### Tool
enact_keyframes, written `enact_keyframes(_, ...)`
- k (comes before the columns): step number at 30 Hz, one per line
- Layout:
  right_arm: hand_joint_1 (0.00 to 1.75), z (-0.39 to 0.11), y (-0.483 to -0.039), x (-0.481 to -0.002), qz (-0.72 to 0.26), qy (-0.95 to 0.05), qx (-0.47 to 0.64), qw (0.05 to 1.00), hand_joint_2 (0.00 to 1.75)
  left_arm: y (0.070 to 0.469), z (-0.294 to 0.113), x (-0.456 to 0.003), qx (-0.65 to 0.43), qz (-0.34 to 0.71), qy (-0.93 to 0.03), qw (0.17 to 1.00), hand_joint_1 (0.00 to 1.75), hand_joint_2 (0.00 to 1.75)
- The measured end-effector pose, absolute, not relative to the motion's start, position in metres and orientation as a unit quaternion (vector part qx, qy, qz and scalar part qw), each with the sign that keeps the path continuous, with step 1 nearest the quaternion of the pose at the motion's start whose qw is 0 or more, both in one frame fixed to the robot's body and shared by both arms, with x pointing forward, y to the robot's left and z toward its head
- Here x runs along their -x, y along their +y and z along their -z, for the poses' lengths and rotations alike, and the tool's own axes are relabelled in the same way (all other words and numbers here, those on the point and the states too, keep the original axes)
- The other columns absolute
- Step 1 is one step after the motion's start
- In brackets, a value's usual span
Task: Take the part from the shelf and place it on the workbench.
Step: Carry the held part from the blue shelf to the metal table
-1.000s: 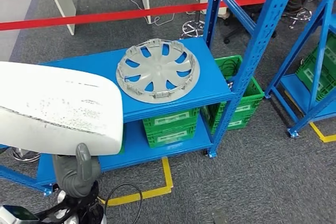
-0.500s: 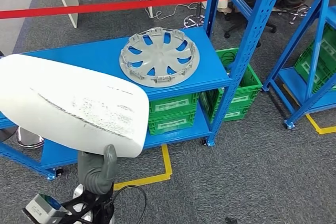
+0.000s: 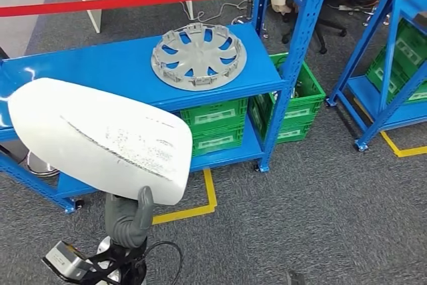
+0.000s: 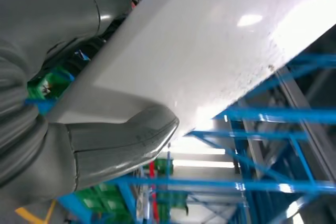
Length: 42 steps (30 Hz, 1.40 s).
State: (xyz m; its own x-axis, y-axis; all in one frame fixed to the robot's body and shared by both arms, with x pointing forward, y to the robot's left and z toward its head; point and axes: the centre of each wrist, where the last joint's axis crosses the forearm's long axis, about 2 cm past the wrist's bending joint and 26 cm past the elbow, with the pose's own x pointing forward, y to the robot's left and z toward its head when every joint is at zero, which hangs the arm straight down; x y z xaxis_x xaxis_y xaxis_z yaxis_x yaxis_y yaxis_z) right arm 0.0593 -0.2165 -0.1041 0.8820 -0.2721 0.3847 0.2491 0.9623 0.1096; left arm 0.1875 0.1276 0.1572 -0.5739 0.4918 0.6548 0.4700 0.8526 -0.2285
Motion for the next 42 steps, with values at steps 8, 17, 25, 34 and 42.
enact_keyframes(8,0.0,0.104,-0.217,-0.06,0.13,-0.255,-0.034,0.958,0.0,0.141,-0.158,-0.191,0.183,-0.022,-0.907,0.378,1.75,1.75)
enact_keyframes(17,0.0,0.106,-0.23,-0.06,0.111,-0.256,-0.006,0.96,0.0,0.141,-0.167,-0.192,0.144,-0.055,-0.916,0.371,1.75,1.75)
enact_keyframes(25,0.0,0.109,-0.25,-0.046,0.207,-0.267,0.038,0.94,0.0,0.135,-0.161,-0.188,0.139,-0.04,-0.914,0.38,1.75,1.75)
enact_keyframes(34,0.0,0.109,-0.25,-0.045,0.214,-0.248,0.045,0.944,0.0,0.13,-0.164,-0.189,0.132,-0.03,-0.919,0.37,1.75,1.75)
enact_keyframes(42,0.0,0.109,-0.253,-0.053,0.244,-0.306,0.041,0.919,0.0,0.128,-0.162,-0.189,0.16,-0.017,-0.915,0.371,1.75,1.75)
